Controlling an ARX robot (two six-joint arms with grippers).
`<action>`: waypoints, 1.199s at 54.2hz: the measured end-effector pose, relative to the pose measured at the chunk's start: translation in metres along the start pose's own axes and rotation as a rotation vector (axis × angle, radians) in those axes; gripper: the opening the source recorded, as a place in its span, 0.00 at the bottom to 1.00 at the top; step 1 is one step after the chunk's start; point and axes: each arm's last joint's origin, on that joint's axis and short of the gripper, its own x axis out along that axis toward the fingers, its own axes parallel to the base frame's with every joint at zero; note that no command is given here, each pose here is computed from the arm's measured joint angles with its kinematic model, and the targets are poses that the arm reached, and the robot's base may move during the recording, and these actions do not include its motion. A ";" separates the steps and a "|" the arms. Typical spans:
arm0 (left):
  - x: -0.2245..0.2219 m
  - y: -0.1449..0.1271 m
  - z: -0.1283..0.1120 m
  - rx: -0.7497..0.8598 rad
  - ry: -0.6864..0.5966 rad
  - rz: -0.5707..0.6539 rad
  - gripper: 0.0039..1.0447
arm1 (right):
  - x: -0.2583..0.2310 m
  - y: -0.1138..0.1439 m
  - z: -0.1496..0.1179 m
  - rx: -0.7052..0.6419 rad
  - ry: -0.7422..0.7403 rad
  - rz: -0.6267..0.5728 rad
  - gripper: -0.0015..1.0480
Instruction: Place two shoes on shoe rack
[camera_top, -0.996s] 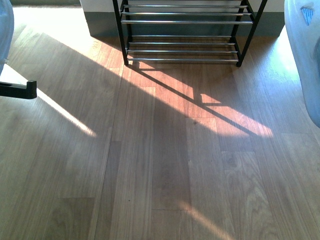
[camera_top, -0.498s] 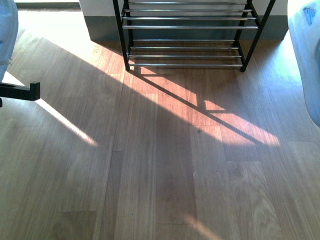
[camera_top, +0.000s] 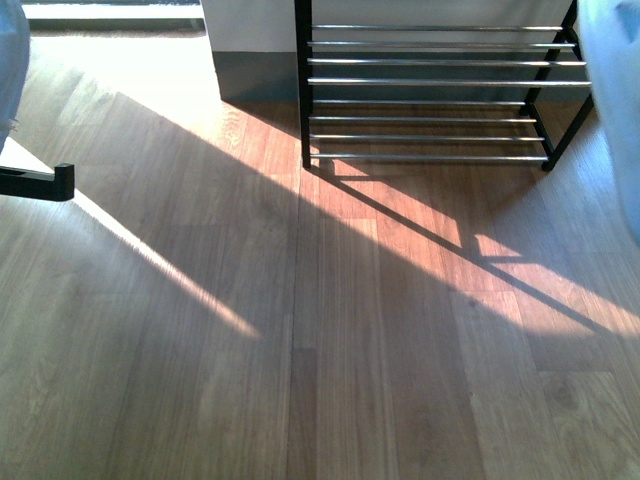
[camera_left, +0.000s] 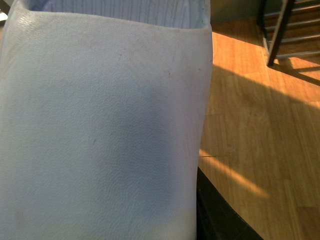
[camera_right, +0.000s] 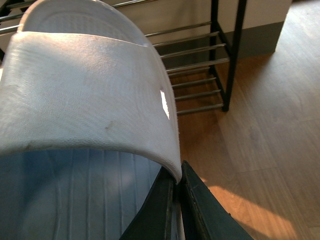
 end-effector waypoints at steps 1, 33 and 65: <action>0.000 0.001 0.000 -0.001 0.000 0.004 0.02 | 0.000 0.000 0.000 0.000 0.000 0.000 0.02; 0.000 0.001 0.000 -0.002 0.001 0.004 0.02 | 0.000 0.002 0.000 -0.002 0.001 0.008 0.02; 0.000 0.001 -0.001 -0.001 0.002 0.003 0.02 | 0.000 0.001 -0.001 -0.001 0.003 0.007 0.02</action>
